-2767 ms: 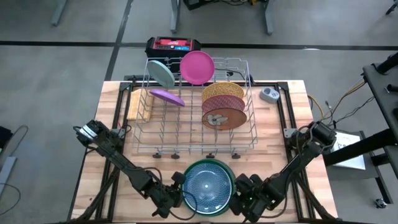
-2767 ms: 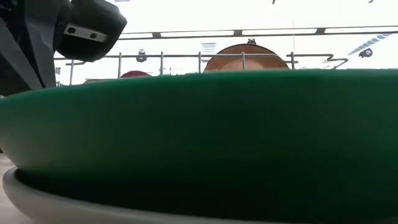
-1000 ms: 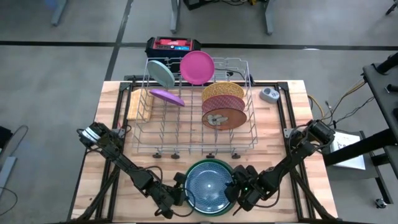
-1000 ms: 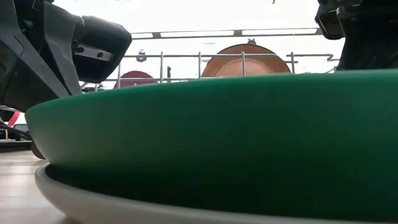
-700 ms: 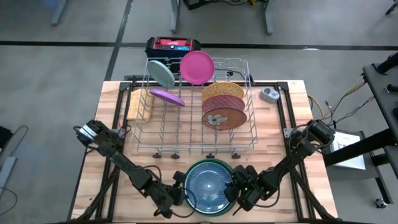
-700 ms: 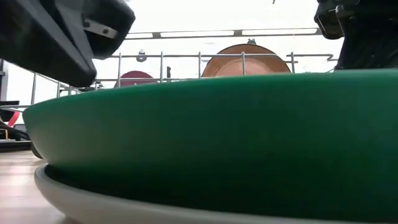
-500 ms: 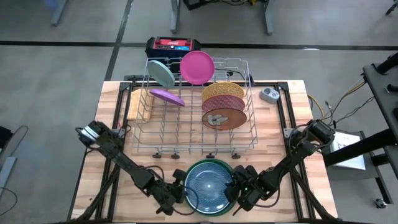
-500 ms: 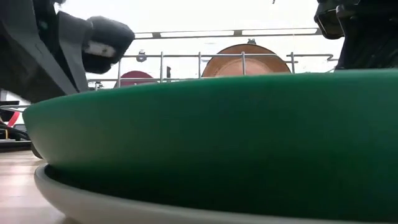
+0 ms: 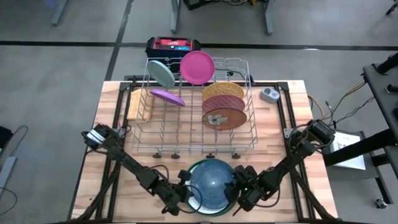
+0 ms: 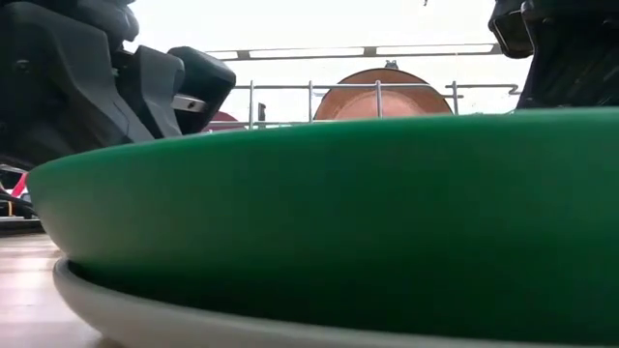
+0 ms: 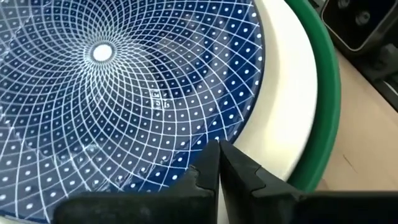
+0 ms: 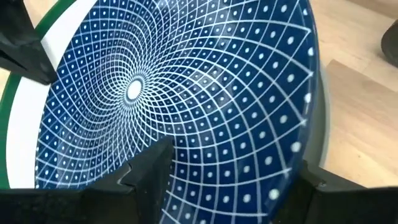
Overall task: Sort dishes
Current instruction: Put the blue plate into the dishwasher rack
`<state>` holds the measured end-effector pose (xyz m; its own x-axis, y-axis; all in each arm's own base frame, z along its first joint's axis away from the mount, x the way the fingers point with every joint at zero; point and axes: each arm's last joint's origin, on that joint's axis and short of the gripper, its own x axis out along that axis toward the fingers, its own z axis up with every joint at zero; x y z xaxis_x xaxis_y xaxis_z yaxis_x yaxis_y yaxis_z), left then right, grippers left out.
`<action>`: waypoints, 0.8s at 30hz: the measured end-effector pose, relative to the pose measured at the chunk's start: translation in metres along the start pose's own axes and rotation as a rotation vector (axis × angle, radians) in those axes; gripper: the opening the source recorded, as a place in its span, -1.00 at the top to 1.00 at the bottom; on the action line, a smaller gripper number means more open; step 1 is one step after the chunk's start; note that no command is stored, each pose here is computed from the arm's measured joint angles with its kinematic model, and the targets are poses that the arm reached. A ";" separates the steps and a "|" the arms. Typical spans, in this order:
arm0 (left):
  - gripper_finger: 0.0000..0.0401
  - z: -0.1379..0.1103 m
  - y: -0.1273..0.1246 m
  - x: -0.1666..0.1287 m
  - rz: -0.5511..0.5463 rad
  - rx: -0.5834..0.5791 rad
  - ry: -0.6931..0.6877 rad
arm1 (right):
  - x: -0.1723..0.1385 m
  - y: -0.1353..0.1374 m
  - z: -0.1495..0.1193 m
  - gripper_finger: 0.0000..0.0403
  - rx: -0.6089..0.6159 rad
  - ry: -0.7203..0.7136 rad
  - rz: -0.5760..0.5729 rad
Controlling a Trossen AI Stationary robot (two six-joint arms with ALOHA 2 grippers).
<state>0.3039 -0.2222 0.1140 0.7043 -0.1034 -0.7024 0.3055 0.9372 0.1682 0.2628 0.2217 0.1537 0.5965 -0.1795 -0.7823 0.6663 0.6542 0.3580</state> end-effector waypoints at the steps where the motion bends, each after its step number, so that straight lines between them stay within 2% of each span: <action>1: 1.00 0.000 0.000 0.000 0.000 0.002 -0.004 | 0.000 0.000 0.000 -0.01 0.001 -0.007 0.000; 5: 1.00 0.001 0.001 0.002 -0.007 0.008 -0.021 | 0.001 0.000 0.001 0.17 0.008 -0.055 0.013; 13: 1.00 0.003 0.004 0.003 0.018 0.000 -0.042 | -0.003 0.005 0.006 0.86 0.046 -0.136 0.049; 15: 1.00 0.004 0.003 0.002 0.023 -0.001 -0.055 | -0.004 0.006 0.007 0.91 0.039 -0.135 0.052; 24: 1.00 0.012 0.001 -0.002 0.012 0.015 -0.093 | -0.010 0.011 0.005 0.91 -0.033 -0.176 0.050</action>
<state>0.3106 -0.2252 0.1242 0.7644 -0.1233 -0.6329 0.3053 0.9337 0.1868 0.2658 0.2271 0.1680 0.6998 -0.2696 -0.6615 0.6201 0.6889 0.3753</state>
